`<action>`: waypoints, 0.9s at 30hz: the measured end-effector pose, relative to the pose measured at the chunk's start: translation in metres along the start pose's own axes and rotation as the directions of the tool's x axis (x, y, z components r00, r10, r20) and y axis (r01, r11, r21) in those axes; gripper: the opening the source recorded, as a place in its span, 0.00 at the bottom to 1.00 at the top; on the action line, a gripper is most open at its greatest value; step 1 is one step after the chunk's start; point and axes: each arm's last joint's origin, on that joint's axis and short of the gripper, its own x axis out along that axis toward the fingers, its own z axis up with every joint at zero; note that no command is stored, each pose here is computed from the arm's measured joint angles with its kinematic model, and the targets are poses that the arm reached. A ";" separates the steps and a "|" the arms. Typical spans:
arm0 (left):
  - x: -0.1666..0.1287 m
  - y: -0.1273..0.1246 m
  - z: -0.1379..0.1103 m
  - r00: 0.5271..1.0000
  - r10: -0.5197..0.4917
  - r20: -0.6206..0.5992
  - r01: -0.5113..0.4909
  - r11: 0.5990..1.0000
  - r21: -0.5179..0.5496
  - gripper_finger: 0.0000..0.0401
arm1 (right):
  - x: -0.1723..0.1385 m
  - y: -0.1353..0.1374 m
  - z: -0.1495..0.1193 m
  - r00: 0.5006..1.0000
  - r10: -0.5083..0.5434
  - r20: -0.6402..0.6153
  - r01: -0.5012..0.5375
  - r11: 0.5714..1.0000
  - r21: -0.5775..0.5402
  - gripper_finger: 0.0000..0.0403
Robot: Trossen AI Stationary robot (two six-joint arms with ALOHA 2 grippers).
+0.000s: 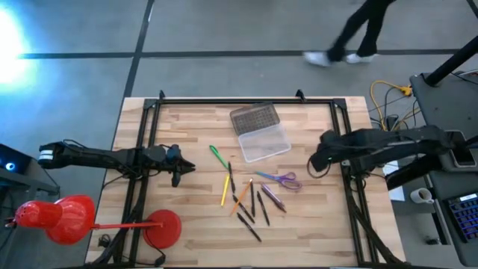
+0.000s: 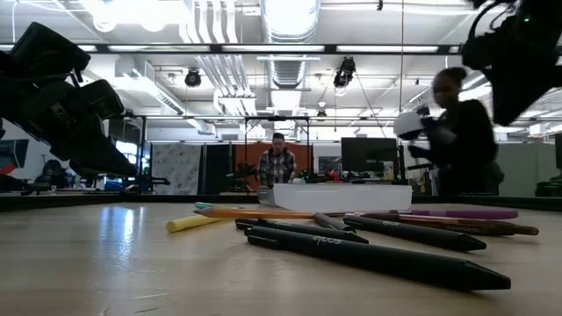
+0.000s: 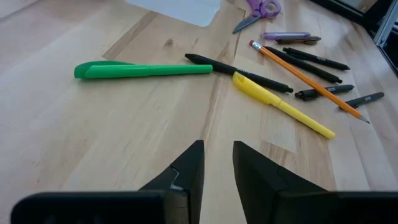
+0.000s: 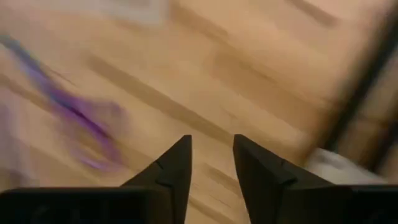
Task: Pick & place school supplies into a supply box
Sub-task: Put the purple scissors into the gray supply box
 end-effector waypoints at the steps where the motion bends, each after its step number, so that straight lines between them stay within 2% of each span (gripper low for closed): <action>1: 0.000 0.000 0.000 1.000 0.000 0.000 0.000 1.000 0.000 0.17 | 0.002 0.005 0.001 0.998 -0.043 -0.036 0.040 0.997 -0.072 0.30; 5: 0.000 0.000 0.000 1.000 0.000 0.000 0.000 1.000 0.000 0.17 | 0.015 0.033 0.008 0.990 -0.027 -0.139 -0.019 0.948 -0.319 0.33; 9: 0.000 0.000 0.000 1.000 0.000 0.000 0.000 1.000 0.000 0.17 | 0.037 0.051 0.004 0.958 -0.074 -0.275 -0.059 0.894 -0.444 0.33; 11: 0.000 0.000 0.000 1.000 0.000 0.000 0.000 1.000 0.000 0.17 | 0.043 0.061 0.000 0.953 -0.072 -0.296 -0.088 0.864 -0.495 0.33; 13: 0.000 0.000 0.000 1.000 0.000 0.000 0.000 1.000 0.000 0.17 | 0.045 0.073 -0.004 0.963 -0.013 -0.269 -0.141 0.825 -0.547 0.32; 15: 0.000 0.000 0.000 1.000 0.000 0.000 0.000 1.000 0.000 0.17 | 0.045 0.084 -0.008 0.979 0.030 -0.201 -0.149 0.782 -0.605 0.32; 19: 0.000 0.000 0.000 1.000 0.000 0.000 0.000 1.000 0.000 0.17 | 0.050 0.094 -0.016 1.000 -0.008 -0.021 -0.009 0.704 -0.711 0.32; 21: 0.000 0.000 0.000 1.000 0.000 0.000 0.000 1.000 0.000 0.17 | 0.058 0.096 -0.019 0.998 -0.058 0.008 0.044 0.646 -0.762 0.33; 22: 0.000 0.000 0.000 1.000 0.000 0.000 0.000 1.000 0.000 0.17 | 0.062 0.097 -0.020 0.997 -0.078 0.002 0.051 0.632 -0.773 0.33; 23: 0.000 0.000 0.000 1.000 0.000 0.000 0.000 1.000 0.000 0.17 | 0.065 0.098 -0.020 0.996 -0.090 -0.001 0.056 0.630 -0.774 0.33; 25: 0.000 0.000 0.000 1.000 0.000 0.000 0.000 1.000 0.000 0.17 | 0.068 0.101 -0.021 0.994 -0.109 -0.005 0.070 0.668 -0.741 0.34; 27: 0.000 0.000 0.000 1.000 0.000 0.000 0.000 1.000 0.000 0.17 | 0.070 0.106 -0.021 0.997 -0.081 0.001 0.056 0.683 -0.728 0.34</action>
